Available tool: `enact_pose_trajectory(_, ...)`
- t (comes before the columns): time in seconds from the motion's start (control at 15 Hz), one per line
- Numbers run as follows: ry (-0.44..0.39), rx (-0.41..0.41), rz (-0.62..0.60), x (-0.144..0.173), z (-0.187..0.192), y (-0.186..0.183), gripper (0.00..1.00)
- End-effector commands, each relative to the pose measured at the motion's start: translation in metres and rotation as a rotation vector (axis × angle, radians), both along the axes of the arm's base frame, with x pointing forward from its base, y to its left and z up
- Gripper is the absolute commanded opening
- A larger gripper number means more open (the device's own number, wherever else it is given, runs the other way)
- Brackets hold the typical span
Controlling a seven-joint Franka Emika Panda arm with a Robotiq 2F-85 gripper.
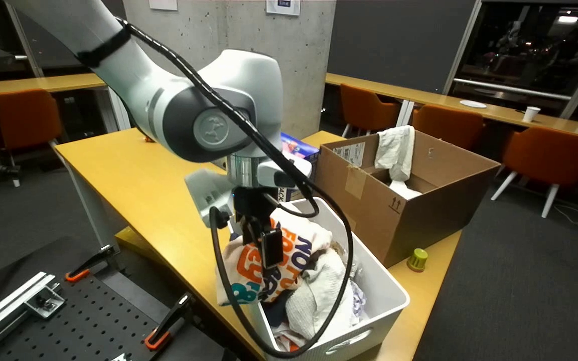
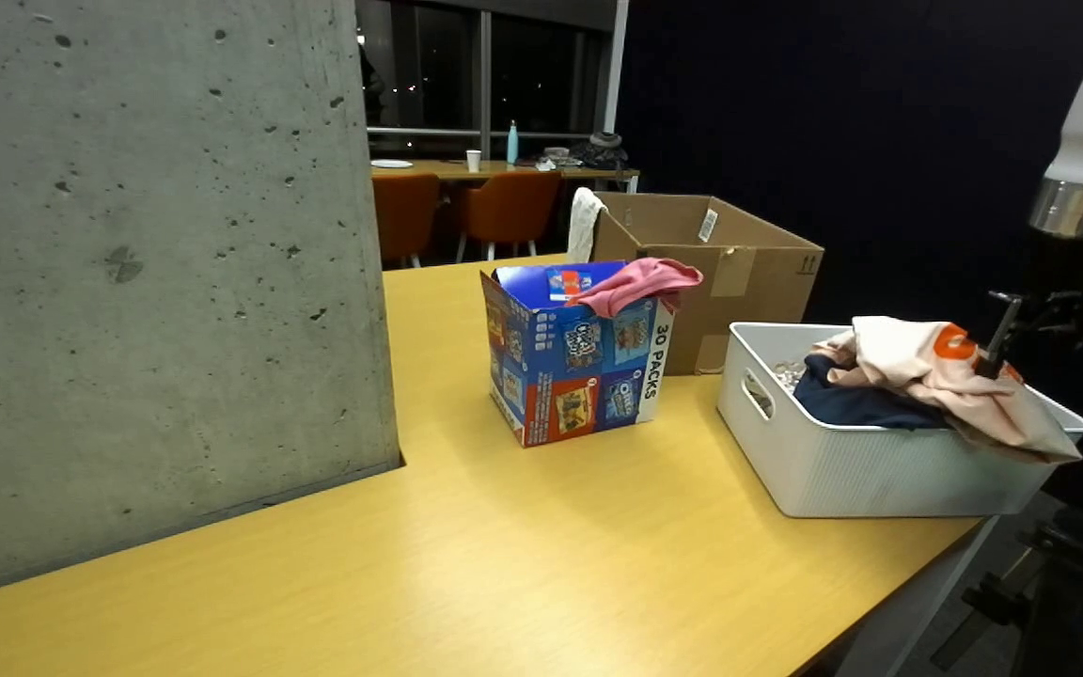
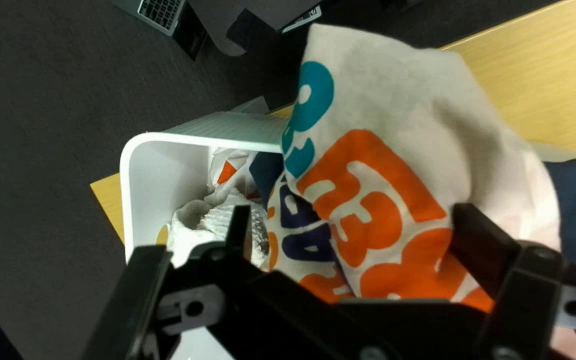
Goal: Pick up the peach shirt with the brown toy from the white basket and put it on the table
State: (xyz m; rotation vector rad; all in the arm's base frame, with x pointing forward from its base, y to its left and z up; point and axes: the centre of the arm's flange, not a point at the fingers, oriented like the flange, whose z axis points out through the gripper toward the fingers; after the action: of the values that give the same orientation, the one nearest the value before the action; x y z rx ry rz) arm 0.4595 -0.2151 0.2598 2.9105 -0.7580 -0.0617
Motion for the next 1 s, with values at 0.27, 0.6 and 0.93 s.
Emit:
enact_pose_trajectory(0.27, -0.037, -0.037, 0.002, 0.007, -0.034, -0.016, 0.66)
enact_pose_trajectory(0.6, -0.057, -0.035, 0.006, 0.009, -0.019, -0.015, 0.27)
enact_pose_trajectory(0.93, -0.094, -0.053, 0.006, 0.025, 0.008, -0.017, 0.0)
